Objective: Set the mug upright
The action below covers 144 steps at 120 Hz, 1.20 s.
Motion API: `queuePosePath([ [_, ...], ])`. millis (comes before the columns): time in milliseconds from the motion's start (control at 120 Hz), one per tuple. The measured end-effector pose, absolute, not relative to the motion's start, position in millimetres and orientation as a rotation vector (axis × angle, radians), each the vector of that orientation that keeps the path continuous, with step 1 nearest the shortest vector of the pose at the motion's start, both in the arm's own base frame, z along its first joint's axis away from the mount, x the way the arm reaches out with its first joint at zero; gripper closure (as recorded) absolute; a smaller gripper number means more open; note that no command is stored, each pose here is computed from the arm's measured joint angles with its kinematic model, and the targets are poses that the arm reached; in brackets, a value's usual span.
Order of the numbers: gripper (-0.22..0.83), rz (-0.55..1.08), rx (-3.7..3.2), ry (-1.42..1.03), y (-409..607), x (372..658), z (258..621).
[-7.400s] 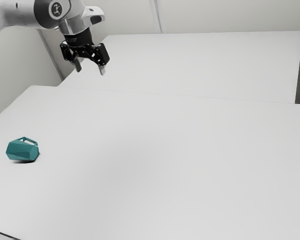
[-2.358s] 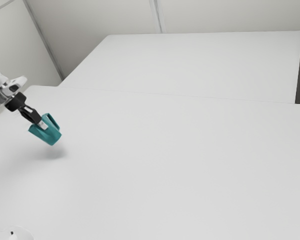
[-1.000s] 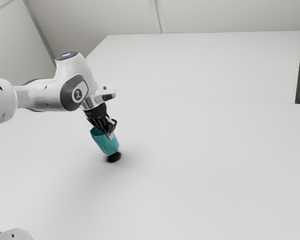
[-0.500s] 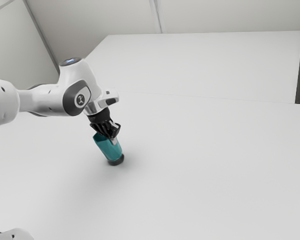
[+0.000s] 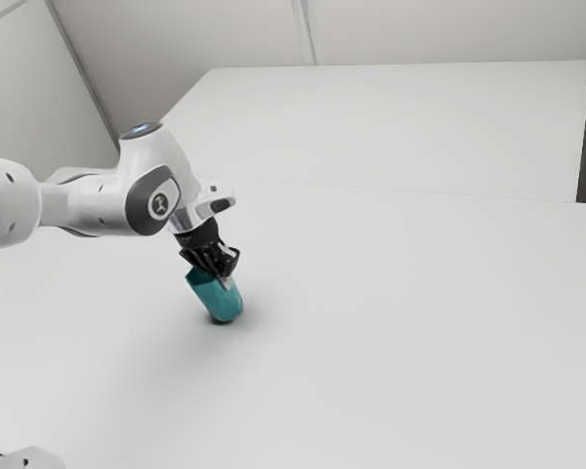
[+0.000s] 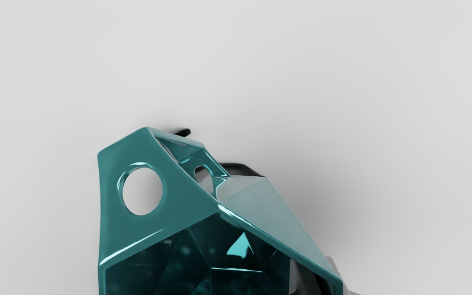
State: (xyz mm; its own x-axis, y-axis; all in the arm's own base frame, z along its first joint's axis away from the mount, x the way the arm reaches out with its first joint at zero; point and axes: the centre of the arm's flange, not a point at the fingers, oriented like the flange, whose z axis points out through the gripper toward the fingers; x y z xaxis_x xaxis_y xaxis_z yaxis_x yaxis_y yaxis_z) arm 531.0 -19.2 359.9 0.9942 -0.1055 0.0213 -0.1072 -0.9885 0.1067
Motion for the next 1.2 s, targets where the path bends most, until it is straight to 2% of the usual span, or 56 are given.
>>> queuePosePath([
  [75,0.76,0.029,3.028,-0.163,-22,531,360],
  [150,0.70,0.030,3.027,-0.160,-23,531,360],
  [342,0.35,0.033,3.025,-0.150,-22,531,358],
  [442,0.22,0.042,3.036,-0.148,-22,530,362],
  [675,0.07,0.089,3.111,-0.157,-28,527,396],
  [833,0.04,0.147,3.114,-0.190,-44,542,446],
  [983,0.02,0.236,3.079,-0.184,-36,568,527],
  [1117,0.01,0.293,3.073,-0.165,-25,573,591],
  [1200,0.01,0.273,3.063,-0.164,-24,570,611],
])
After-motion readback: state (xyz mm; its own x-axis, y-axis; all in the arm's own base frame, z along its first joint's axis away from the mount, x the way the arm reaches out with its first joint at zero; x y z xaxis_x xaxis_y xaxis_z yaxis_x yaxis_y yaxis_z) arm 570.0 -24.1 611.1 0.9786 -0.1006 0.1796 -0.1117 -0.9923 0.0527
